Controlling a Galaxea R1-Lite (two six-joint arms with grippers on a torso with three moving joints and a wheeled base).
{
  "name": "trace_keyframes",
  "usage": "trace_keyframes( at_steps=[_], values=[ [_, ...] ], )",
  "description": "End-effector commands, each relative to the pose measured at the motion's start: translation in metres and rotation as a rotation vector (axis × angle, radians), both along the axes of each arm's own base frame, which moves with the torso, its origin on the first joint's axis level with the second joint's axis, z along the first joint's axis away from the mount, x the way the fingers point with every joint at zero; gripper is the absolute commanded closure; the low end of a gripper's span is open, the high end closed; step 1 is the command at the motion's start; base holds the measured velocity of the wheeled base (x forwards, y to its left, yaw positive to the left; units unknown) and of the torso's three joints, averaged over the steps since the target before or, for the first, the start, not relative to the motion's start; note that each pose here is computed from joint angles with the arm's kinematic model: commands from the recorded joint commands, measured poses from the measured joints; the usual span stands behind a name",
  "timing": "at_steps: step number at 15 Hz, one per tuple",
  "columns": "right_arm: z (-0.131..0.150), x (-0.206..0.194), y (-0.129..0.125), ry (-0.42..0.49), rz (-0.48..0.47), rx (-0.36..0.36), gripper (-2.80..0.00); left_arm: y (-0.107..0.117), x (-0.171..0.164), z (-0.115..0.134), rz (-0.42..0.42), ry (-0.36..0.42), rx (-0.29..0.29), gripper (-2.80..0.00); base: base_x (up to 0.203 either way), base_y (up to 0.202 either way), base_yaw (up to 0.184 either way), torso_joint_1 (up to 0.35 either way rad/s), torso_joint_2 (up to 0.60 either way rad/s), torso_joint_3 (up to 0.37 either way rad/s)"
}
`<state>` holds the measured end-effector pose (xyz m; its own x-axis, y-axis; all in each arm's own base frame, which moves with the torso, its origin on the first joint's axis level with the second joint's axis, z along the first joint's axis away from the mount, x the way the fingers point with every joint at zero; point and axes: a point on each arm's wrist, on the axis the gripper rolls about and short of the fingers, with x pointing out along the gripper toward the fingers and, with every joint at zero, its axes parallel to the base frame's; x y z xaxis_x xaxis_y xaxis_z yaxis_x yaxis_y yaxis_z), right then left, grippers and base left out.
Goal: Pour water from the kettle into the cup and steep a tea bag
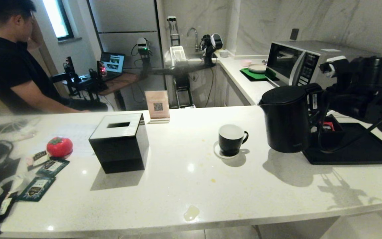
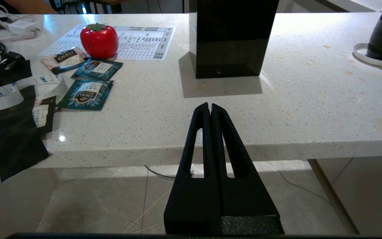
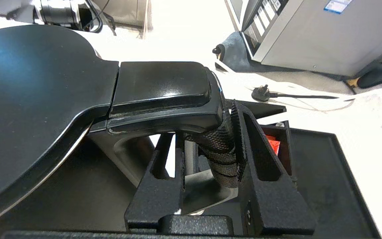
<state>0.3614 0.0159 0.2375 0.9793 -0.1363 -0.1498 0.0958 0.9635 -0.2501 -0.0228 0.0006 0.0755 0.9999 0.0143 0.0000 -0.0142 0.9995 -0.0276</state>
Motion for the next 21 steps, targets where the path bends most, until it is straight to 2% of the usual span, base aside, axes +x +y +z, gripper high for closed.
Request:
trace_keyframes(
  at_steps=[1,4,12,16,18,21],
  values=[
    [-0.002,0.002,0.004,0.005,0.012,-0.027,0.0,0.0,0.0,0.0,0.001,0.002,-0.001,0.0,0.0,0.0,0.0,0.0,0.0,0.0],
    [0.0,0.009,0.01,-0.004,0.028,-0.039,0.0,0.0,0.0,0.0,0.0,0.002,0.0,0.0,0.0,0.0,0.0,0.0,0.0,0.0],
    [-0.001,0.024,0.018,-0.012,0.063,-0.147,0.0,0.0,0.0,0.0,0.0,0.002,0.0,0.0,0.0,0.0,0.0,0.0,0.0,0.0],
    [0.003,0.03,0.027,-0.027,0.081,-0.153,0.0,0.0,0.0,0.0,0.0,0.002,-0.002,0.0,0.0,0.0,0.0,0.0,0.0,0.0],
    [0.001,0.034,0.028,-0.03,0.09,-0.193,0.0,0.0,0.0,0.0,0.0,0.002,0.0,0.0,0.0,0.0,0.0,0.0,0.0,0.0],
    [0.001,0.035,0.033,-0.029,0.102,-0.201,0.0,0.0,0.0,0.0,0.0,0.002,-0.001,0.0,0.0,0.0,0.0,0.0,0.0,0.0]
  ],
)
